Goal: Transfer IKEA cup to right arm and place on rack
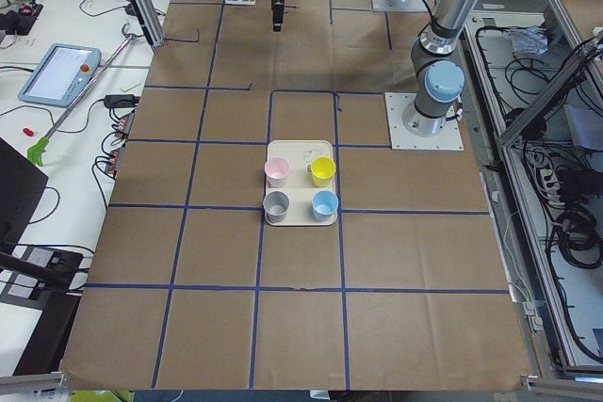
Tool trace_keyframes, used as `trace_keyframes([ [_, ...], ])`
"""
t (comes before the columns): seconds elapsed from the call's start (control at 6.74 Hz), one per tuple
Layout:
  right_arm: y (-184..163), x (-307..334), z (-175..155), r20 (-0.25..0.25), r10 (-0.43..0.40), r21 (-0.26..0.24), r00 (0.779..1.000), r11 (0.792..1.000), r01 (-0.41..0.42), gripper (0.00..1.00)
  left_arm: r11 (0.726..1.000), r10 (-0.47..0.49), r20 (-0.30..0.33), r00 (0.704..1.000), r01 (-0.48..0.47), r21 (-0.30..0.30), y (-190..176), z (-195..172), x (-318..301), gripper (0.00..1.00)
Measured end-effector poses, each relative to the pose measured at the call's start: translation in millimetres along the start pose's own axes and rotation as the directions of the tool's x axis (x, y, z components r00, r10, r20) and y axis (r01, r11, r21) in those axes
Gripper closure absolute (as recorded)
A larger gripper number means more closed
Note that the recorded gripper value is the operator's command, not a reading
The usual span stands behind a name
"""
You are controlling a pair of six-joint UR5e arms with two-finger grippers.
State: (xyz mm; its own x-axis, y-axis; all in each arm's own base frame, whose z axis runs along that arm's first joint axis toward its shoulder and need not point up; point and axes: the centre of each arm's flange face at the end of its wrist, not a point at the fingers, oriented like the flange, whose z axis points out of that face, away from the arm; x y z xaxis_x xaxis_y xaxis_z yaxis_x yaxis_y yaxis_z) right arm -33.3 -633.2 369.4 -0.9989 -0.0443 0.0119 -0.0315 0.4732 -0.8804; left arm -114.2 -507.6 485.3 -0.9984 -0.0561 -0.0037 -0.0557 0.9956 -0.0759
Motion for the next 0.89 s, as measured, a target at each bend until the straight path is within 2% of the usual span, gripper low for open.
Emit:
trace_keyframes([
  [0.15,-16.8,-17.6,-18.5,0.023,0.006,-0.059,1.0,0.998,-0.004,0.0,1.0,0.001,0.0,1.0,-0.001,0.0,0.0,0.0,0.0,0.01],
  [0.3,-27.2,-43.1,-34.2,0.054,0.01,-0.14,0.998,0.99,-0.003,0.0,1.0,0.005,-0.001,1.0,-0.005,0.0,0.1,-0.1,0.4,0.01],
  [0.59,-35.1,-101.4,-60.8,0.139,0.009,-0.27,0.99,0.962,0.03,0.0,1.0,0.02,-0.001,1.0,-0.02,0.001,-0.3,-0.2,0.7,0.01],
  [0.74,-34.3,-118.9,-72.5,0.168,0.016,-0.336,0.986,0.941,0.042,0.0,1.0,0.023,-0.001,1.0,-0.023,0.002,-0.3,-0.5,0.9,0.01],
  [0.89,-31.5,-129.2,-86.9,0.186,0.037,-0.421,0.982,0.906,0.045,0.0,1.0,0.024,-0.001,1.0,-0.024,0.003,-0.4,-0.7,0.9,0.01],
])
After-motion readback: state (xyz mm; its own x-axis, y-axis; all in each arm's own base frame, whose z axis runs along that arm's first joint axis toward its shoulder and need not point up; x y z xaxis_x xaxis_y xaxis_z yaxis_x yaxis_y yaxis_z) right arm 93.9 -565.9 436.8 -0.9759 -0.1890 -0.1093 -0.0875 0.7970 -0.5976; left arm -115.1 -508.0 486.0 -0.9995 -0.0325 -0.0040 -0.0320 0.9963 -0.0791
